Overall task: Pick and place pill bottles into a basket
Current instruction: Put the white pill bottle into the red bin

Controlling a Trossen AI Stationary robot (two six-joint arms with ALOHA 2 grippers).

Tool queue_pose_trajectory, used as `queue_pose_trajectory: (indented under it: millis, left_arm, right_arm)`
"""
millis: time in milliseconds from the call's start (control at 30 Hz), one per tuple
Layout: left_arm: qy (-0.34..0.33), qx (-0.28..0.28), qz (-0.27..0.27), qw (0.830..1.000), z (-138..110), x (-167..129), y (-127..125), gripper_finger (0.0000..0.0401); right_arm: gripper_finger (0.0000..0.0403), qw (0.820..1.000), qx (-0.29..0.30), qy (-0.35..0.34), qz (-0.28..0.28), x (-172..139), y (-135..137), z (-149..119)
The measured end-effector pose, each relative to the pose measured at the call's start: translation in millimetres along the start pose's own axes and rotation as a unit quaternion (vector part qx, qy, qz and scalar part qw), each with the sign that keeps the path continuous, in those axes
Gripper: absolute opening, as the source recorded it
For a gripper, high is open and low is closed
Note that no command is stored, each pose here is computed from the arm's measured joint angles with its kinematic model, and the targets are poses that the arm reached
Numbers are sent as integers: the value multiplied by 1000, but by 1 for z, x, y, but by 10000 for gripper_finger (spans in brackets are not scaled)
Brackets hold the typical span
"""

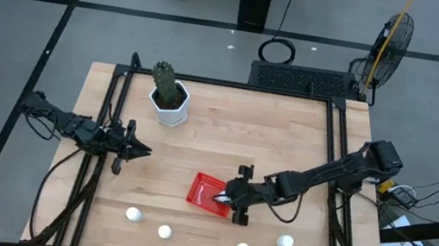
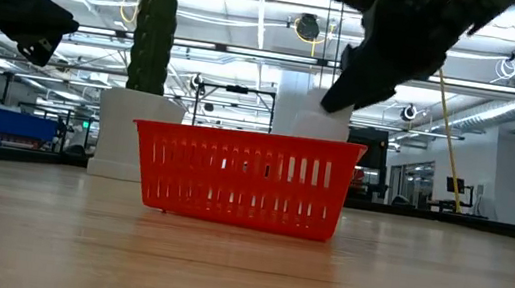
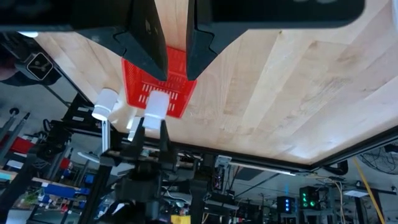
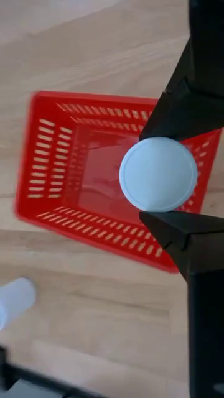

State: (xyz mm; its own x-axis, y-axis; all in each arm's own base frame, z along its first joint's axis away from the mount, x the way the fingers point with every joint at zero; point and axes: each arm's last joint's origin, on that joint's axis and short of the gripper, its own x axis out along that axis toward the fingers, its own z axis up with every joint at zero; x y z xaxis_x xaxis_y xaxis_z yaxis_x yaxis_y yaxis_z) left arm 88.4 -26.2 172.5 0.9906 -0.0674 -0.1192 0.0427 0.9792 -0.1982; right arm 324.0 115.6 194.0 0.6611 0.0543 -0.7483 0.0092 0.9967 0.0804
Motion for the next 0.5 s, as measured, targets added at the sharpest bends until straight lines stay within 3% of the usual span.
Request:
queue_pose_trajectory:
  millis: [500]
  left_arm:
    - [-2,-1,-1,1000,0,0,0,63]
  right_arm:
    - [152,999,1,49,3,24,-3,2]
